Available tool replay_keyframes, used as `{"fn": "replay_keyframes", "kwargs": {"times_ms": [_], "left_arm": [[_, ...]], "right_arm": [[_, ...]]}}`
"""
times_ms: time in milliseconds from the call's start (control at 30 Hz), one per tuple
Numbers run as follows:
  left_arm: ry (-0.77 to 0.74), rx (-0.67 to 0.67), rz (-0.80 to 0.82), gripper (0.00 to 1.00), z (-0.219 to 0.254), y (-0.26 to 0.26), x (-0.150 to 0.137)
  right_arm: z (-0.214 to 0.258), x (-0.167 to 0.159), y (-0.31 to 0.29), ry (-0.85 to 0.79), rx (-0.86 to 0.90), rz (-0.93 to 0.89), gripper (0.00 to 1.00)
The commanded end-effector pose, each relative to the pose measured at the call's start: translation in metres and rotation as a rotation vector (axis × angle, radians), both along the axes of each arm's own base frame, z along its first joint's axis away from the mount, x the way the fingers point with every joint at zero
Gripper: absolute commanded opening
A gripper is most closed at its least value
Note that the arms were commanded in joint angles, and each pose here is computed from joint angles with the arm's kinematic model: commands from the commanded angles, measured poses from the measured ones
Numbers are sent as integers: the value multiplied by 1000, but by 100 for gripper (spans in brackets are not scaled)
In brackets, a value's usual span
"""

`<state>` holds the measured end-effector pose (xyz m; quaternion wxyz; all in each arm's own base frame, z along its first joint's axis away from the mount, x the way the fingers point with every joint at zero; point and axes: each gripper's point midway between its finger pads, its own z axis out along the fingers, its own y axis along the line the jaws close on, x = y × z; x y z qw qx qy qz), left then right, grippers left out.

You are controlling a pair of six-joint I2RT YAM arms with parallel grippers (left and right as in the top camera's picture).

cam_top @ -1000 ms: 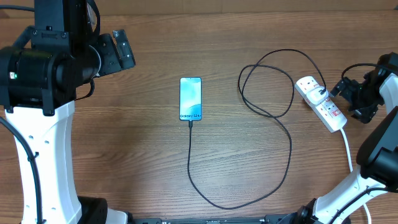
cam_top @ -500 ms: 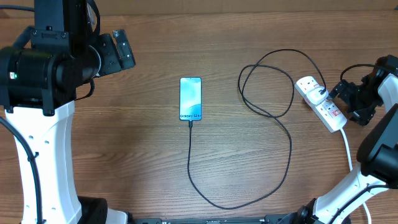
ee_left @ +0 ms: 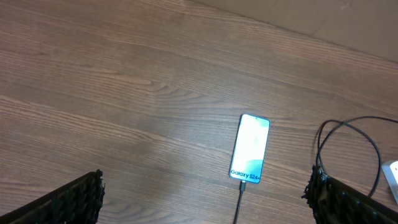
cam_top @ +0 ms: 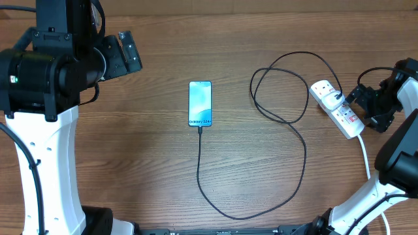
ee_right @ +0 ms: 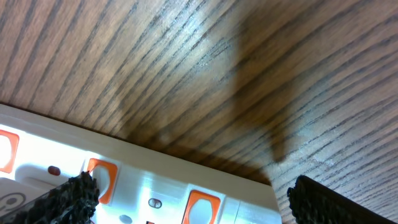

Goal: Plug charger to phone and switch on socket

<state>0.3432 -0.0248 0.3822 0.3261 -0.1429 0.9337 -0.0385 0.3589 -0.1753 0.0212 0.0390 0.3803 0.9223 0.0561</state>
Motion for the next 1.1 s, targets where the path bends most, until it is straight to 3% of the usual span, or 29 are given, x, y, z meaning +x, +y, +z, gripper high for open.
{"fn": "replay_keyframes", "kwargs": {"times_ms": [0,1067], "left_arm": [[-7,6,21,100,1,4,1],[-7,6,21,100,1,4,1]], "right_arm": [[-7,-7,6,32,24,8,100],[-6,2,-7,-8,-18,-17,100]]}}
